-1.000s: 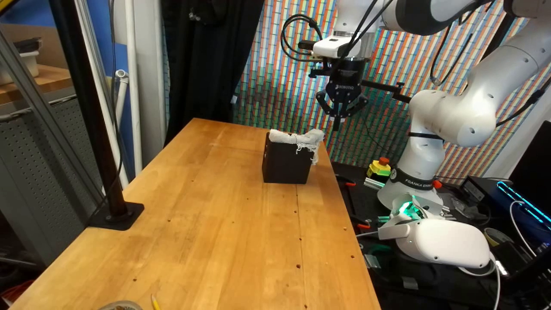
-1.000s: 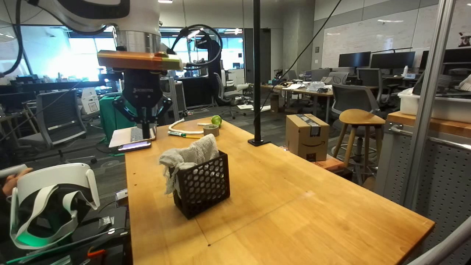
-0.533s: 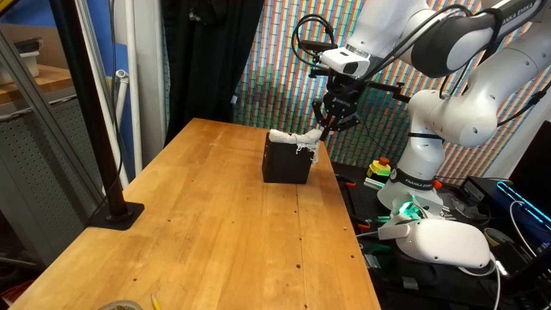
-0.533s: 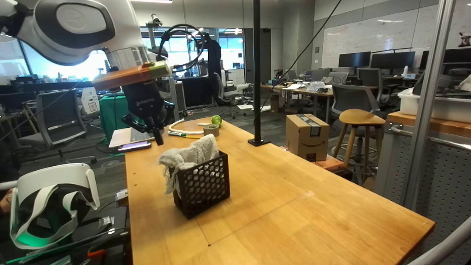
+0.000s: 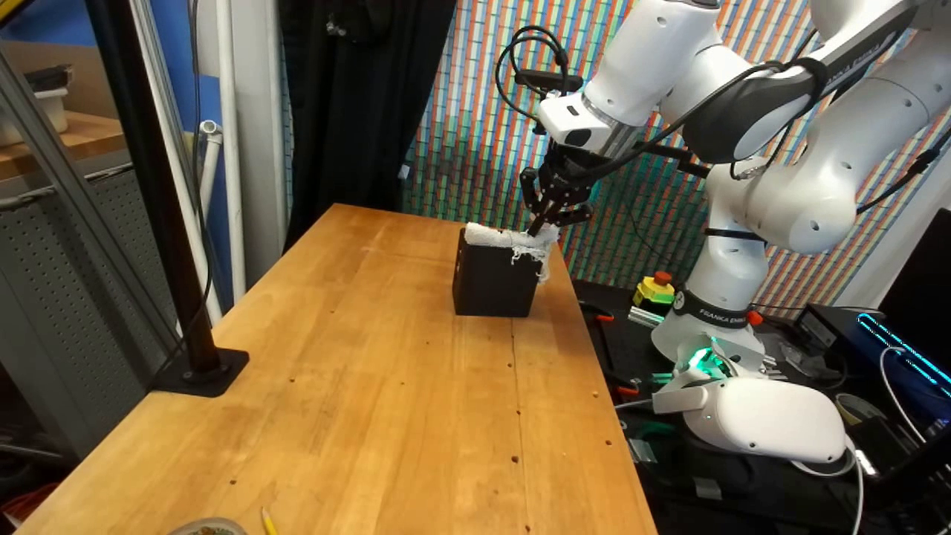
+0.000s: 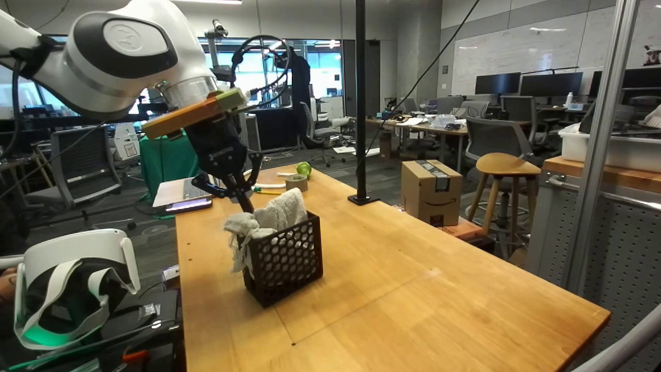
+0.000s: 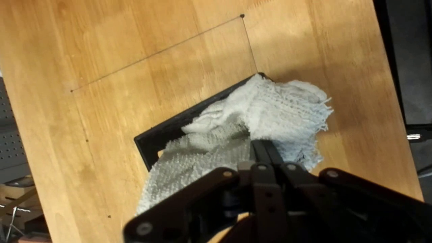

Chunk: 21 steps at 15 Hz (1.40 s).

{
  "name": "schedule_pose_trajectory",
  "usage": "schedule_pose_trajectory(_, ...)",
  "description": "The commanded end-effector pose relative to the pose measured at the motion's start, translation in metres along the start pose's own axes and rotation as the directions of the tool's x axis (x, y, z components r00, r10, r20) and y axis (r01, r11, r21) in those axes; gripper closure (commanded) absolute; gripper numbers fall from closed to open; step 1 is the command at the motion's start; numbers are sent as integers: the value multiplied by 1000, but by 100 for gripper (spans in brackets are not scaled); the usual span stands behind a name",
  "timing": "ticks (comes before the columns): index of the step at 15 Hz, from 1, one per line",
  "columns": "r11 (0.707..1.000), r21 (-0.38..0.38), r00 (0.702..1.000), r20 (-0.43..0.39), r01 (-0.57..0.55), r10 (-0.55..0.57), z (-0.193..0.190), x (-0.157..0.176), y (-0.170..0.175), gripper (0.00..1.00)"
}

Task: Pick up the white towel from from the table and put it in the small black basket.

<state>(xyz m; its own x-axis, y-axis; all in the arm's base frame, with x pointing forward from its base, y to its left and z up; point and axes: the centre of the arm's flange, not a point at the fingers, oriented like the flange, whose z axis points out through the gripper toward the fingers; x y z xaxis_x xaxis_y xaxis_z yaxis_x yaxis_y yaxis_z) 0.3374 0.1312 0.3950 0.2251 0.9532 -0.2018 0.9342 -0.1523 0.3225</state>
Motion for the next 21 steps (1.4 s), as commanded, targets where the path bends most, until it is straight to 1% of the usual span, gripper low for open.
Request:
schedule_pose_trajectory(1,999,-22,999,41,-25,25,8,-2,9,96)
schedule_pose_trajectory(3,999,2,999,39,-36,36,8,-3,9,96)
schedule_pose_trajectory(7,997,56,999,-1,-48,48,4,2,11,96)
schedule_pose_trajectory(12,999,29,999,-2,-35,35,8,20,25,96)
schedule_pose_trajectory(14,1000,16,1000,16,-27,27,16,26,34,96)
schedule_pose_trajectory(17,1000,13,997,69,-22,21,38,30,49,96)
schedule_pose_trajectory(19,999,34,995,100,-27,23,51,30,58,97)
schedule_pose_trajectory(21,997,74,992,124,-34,25,67,31,64,96)
